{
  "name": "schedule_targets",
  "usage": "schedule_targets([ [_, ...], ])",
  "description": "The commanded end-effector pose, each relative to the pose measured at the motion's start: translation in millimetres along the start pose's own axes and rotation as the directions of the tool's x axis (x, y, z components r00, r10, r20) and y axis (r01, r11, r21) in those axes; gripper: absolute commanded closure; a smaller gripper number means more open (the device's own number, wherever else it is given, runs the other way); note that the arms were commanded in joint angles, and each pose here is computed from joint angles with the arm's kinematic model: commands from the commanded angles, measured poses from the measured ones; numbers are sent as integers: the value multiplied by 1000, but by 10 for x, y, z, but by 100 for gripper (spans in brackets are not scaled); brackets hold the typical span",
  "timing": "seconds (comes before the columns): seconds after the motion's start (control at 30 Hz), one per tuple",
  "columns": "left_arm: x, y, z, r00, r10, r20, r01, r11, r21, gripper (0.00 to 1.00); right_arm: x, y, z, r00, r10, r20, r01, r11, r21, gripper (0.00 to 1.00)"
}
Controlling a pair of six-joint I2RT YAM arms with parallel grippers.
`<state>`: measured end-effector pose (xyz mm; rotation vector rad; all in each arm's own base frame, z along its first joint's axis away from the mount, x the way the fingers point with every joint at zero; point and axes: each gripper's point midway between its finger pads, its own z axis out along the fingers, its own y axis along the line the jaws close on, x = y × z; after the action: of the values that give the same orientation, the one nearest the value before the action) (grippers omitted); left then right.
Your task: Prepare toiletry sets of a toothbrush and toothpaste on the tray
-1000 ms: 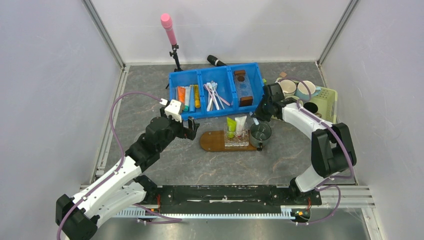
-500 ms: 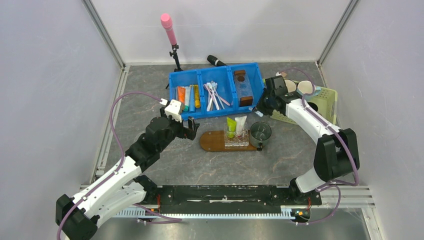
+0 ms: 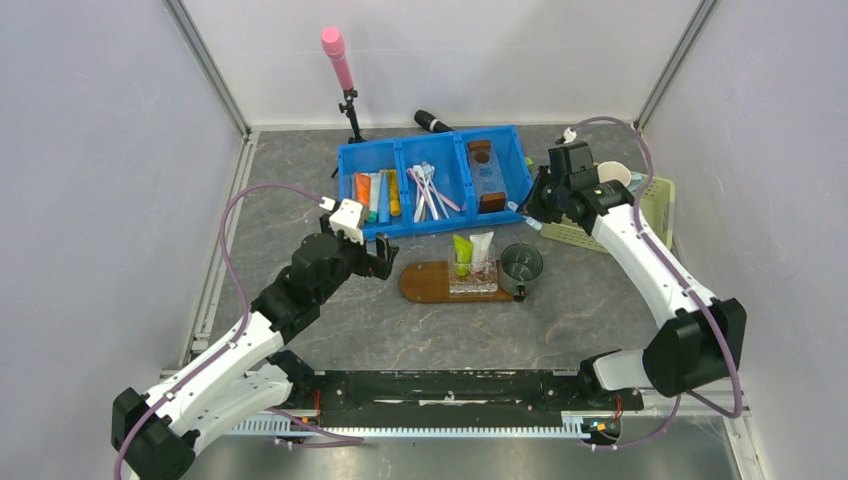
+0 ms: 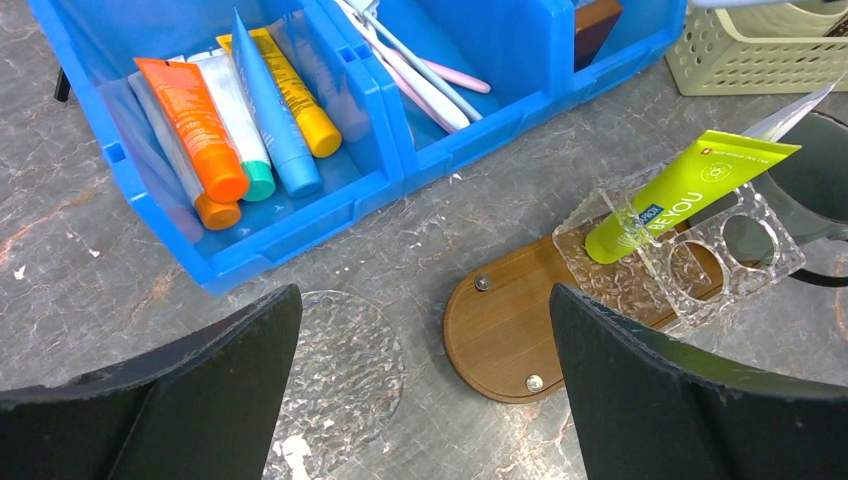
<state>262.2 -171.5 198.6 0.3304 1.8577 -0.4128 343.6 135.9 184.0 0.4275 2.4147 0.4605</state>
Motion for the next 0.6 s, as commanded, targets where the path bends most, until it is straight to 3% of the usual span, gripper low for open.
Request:
schedule_targets([
  [0.0, -123, 49, 38, 999, 28, 46, -27, 999, -19, 0, -154, 41, -398, 993, -104, 47, 105, 994, -10, 100],
  [0.23, -177, 0, 100, 999, 20, 50, -20, 1000, -1, 0, -50, -72, -822, 956, -293, 5, 293, 956, -7, 100],
  [0.57, -420, 16, 343, 993, 72, 91, -69, 997, -40, 0, 399, 114, -1114, 842, -539, -15, 515, 811, -278, 100],
])
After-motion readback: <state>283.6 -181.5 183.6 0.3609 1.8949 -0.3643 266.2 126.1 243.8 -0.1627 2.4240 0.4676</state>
